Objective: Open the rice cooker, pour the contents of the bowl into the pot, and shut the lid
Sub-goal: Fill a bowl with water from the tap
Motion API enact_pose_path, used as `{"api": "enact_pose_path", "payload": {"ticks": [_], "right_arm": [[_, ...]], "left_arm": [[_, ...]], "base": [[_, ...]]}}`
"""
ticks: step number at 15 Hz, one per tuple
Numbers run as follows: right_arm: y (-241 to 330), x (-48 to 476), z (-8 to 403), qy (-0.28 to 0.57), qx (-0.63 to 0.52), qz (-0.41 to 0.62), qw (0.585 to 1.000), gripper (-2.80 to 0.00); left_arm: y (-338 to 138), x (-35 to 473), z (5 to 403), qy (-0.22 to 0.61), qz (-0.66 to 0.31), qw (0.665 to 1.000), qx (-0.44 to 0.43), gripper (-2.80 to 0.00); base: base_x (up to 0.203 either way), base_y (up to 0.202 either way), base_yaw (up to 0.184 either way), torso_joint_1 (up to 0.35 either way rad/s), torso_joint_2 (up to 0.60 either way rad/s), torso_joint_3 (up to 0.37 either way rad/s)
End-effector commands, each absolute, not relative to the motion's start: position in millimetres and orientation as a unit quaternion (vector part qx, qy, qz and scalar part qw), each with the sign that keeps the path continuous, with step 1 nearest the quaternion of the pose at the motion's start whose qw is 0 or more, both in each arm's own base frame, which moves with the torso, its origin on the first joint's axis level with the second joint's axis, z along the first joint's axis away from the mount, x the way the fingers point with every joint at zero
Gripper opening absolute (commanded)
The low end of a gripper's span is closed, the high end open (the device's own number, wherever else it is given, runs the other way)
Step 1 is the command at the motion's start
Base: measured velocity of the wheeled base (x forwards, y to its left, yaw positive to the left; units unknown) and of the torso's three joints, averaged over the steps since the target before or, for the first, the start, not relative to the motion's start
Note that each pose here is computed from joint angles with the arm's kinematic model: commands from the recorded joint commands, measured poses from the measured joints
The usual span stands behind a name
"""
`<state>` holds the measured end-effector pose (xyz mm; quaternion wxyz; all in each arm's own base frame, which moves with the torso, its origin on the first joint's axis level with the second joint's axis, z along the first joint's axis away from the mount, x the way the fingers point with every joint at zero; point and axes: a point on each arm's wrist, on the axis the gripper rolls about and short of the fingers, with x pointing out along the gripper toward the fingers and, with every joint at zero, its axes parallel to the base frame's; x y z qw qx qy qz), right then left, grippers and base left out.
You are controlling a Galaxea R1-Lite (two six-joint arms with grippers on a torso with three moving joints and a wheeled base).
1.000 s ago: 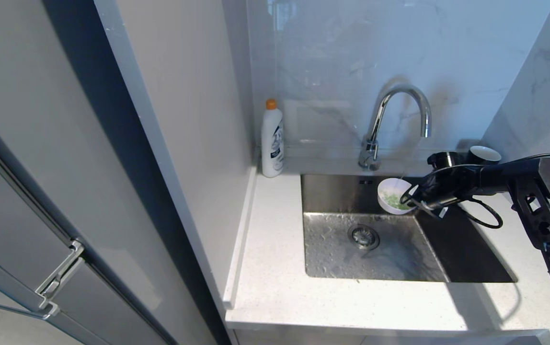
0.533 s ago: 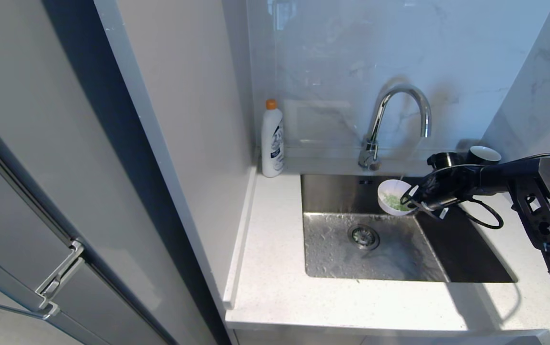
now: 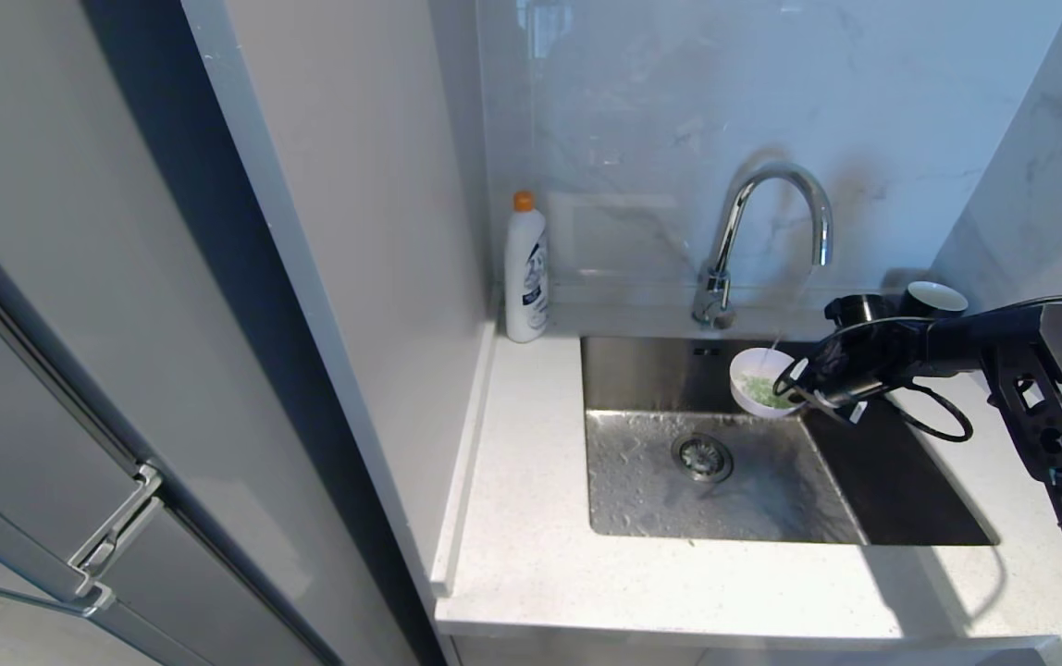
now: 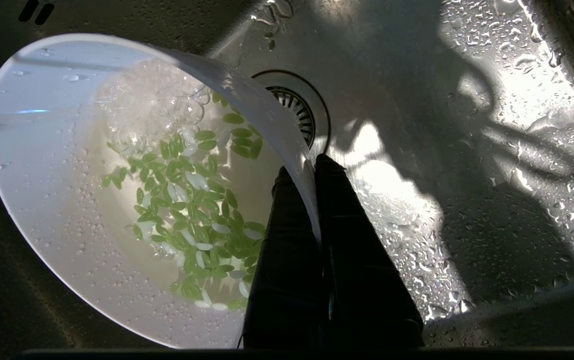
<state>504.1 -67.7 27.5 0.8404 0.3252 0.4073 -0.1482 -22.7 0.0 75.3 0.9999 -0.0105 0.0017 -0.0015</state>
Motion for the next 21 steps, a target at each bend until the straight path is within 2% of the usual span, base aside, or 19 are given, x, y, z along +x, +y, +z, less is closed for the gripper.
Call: {"api": "enact_pose_path", "payload": {"ticks": [1, 21], "right_arm": [[-67.7, 504.0, 28.3, 0.407, 0.327, -0.148, 0.840, -2.80], [-67.9, 504.0, 28.3, 0.407, 0.326, -0.148, 0.840, -2.80]], "left_arm": [[0.0, -22.5, 75.0, 0.003, -0.002, 1.000, -0.011, -2.80], [0.0, -22.5, 75.0, 0.003, -0.002, 1.000, -0.011, -2.80]], "base": [[0.000, 0.000, 0.000, 0.000, 0.00, 0.000], [0.000, 0.000, 0.000, 0.000, 0.00, 0.000]]}}
